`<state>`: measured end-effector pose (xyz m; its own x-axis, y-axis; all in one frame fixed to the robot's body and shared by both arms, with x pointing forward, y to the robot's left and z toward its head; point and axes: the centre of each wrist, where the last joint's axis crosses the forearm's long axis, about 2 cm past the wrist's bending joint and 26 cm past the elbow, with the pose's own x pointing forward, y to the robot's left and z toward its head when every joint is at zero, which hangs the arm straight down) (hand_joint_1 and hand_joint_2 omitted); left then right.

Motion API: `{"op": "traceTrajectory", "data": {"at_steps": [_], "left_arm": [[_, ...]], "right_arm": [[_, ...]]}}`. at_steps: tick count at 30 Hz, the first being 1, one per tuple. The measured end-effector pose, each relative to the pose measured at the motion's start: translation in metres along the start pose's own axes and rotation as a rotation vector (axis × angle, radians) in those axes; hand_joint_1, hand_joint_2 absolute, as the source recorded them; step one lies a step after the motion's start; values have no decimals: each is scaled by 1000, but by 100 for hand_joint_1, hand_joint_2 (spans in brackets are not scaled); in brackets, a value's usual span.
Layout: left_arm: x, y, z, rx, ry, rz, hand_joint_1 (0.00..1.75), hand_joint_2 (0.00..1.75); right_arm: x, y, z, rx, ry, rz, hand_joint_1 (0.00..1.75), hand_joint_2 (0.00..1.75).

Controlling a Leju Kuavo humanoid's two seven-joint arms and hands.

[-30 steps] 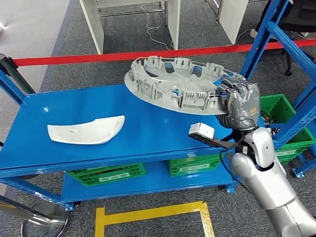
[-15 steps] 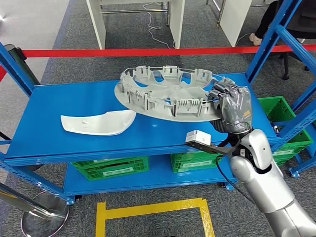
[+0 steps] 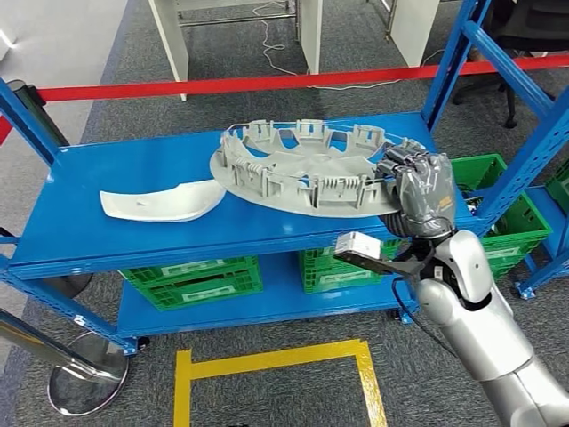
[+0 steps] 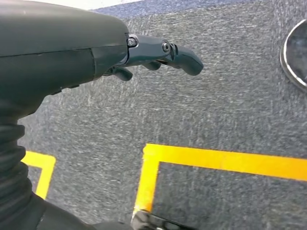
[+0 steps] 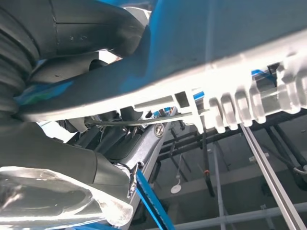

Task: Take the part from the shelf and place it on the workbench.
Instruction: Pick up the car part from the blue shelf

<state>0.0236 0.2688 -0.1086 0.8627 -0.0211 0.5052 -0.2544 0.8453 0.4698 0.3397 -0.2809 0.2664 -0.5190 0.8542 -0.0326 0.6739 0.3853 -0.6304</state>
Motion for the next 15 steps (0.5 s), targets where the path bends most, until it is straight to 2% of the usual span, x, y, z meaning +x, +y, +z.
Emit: {"op": "traceTrajectory", "data": {"at_steps": [15], "left_arm": [[3,-2,0,9,-5,-1,0,175]], "right_arm": [[1,1,-2,0,-17,0,175,175]]}}
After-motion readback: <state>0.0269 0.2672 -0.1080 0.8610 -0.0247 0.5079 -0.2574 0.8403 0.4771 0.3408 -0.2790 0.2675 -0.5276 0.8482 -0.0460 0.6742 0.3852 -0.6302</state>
